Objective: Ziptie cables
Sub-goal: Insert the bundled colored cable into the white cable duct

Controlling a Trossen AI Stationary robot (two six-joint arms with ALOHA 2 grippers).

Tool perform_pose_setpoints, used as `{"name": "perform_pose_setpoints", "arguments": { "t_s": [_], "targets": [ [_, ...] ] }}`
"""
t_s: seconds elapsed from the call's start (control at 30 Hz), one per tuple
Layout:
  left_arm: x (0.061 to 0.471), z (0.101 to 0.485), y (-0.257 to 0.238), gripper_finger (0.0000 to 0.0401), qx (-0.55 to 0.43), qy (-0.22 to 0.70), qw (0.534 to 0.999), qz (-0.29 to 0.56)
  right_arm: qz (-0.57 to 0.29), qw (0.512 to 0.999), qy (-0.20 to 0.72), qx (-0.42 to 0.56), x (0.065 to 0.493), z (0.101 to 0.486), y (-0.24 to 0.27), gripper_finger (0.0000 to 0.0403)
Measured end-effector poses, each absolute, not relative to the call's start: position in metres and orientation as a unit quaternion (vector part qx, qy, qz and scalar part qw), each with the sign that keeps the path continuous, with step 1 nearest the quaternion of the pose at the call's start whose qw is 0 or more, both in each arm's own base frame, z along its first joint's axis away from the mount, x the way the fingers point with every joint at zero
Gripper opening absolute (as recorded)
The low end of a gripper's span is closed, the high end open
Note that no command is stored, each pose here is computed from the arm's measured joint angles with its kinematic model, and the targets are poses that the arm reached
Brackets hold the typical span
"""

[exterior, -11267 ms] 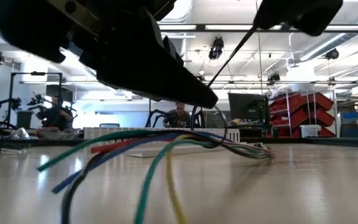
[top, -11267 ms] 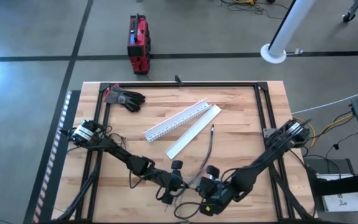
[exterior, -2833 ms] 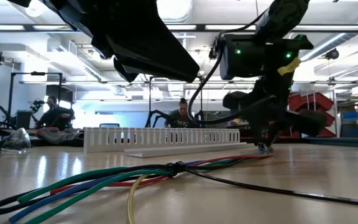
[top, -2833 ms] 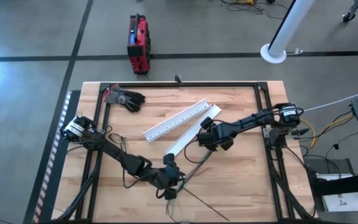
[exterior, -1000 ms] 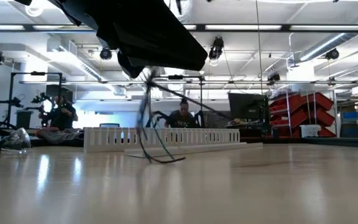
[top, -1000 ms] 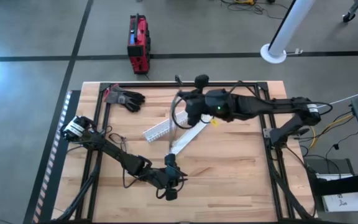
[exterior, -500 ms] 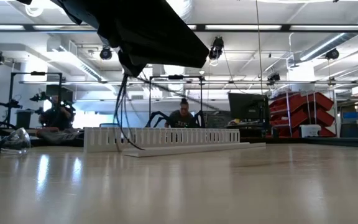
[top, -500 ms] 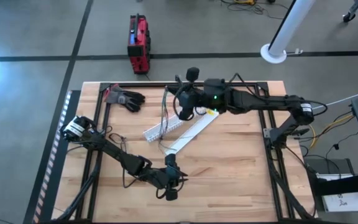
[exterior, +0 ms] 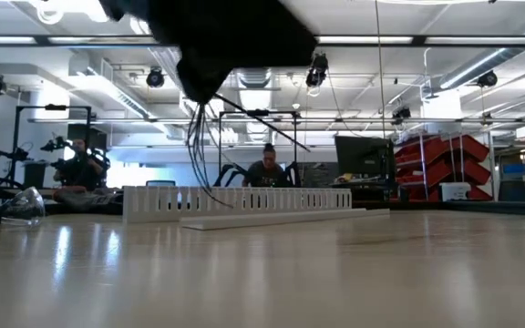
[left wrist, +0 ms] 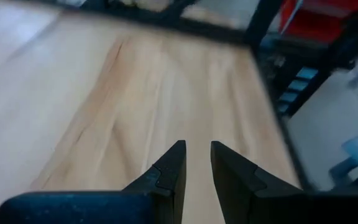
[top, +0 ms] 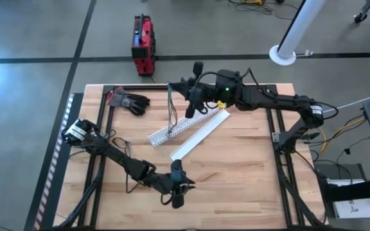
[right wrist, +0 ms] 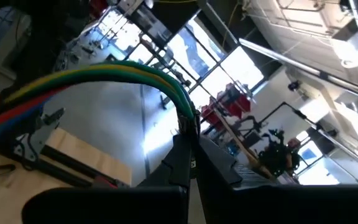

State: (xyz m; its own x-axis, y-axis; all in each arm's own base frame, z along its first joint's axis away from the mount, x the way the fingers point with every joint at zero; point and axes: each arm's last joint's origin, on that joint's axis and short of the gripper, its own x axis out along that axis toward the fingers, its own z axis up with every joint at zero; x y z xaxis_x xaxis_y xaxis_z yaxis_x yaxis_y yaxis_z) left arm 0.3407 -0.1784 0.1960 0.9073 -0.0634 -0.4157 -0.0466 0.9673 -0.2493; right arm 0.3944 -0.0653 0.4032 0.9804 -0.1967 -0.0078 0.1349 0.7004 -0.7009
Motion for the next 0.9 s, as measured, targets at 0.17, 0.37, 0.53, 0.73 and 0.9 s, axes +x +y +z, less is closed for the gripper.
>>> {"name": "perform_pose_setpoints", "arguments": {
  "t_s": [0.17,0.37,0.53,0.73,0.9],
  "targets": [
    [0.321,0.182,-0.182,0.0059,-0.092,0.309,0.946,0.036,-0.076,0.912,0.052,-0.399,0.407,0.387,-0.068,0.0],
    [0.284,0.19,-0.197,0.0059,-0.025,0.335,0.938,0.088,-0.036,0.912,0.041,-0.408,0.43,0.367,-0.069,0.0],
    [0.246,0.207,-0.209,0.0059,0.003,0.325,0.938,0.123,-0.003,0.912,-0.021,-0.41,0.441,0.392,-0.063,0.0],
    [0.216,0.218,-0.223,0.0059,0.03,0.264,0.952,0.154,0.012,0.913,0.013,-0.408,0.46,0.393,-0.074,0.0],
    [0.199,0.219,-0.233,0.0059,0.047,0.223,0.959,0.167,-0.009,0.914,0.069,-0.401,0.477,0.38,-0.087,0.0]
  ]
}}
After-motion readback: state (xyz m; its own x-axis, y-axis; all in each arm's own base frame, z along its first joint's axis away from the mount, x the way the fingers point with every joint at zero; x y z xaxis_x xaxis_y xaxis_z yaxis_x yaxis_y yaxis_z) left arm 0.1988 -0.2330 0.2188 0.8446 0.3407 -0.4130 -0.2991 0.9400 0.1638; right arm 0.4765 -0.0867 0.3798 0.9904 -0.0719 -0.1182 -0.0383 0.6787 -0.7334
